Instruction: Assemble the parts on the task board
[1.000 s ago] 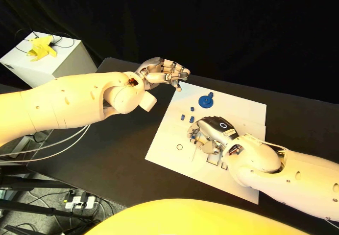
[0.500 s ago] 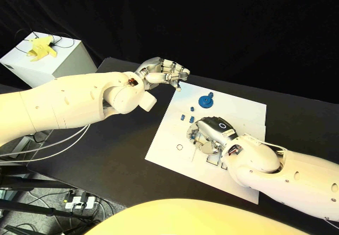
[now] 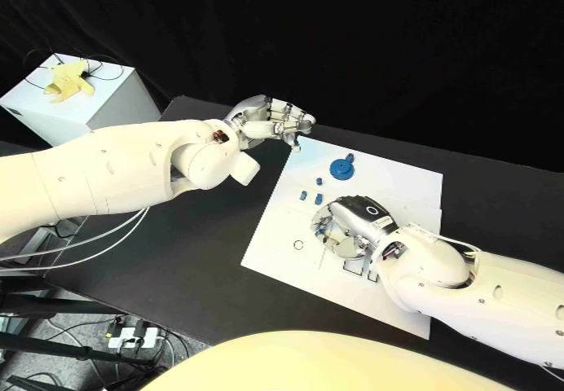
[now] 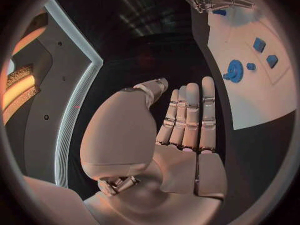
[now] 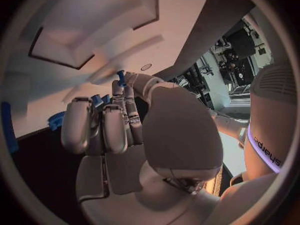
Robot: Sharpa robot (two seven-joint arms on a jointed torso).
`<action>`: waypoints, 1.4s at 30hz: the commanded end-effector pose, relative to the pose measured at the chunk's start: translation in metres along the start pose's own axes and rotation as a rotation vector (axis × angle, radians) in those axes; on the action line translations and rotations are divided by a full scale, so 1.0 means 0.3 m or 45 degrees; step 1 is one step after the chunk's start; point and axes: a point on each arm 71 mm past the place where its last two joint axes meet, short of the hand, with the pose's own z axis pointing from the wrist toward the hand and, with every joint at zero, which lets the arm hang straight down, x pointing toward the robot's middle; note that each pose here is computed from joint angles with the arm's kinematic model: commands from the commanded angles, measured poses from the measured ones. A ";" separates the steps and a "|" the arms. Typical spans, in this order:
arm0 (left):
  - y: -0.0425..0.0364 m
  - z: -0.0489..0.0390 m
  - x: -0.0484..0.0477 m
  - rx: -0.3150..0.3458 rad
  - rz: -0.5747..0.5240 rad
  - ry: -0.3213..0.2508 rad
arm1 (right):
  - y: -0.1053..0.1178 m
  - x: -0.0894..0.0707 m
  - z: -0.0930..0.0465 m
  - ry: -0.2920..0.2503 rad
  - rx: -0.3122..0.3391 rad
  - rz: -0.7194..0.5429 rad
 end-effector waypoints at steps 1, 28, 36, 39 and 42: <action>-0.003 0.001 0.004 0.007 0.000 0.011 | 0.000 0.019 -0.007 0.053 -0.007 0.001; -0.002 0.002 0.003 0.002 0.000 0.011 | -0.006 0.024 -0.010 0.088 0.009 0.016; -0.001 0.003 0.003 0.001 0.000 0.012 | -0.016 0.016 -0.014 0.053 0.032 0.020; -0.001 0.003 0.002 0.000 0.000 0.012 | -0.021 0.010 -0.018 0.028 0.042 0.023; 0.000 0.004 0.001 -0.001 0.001 0.011 | -0.026 -0.002 -0.023 0.001 0.051 0.030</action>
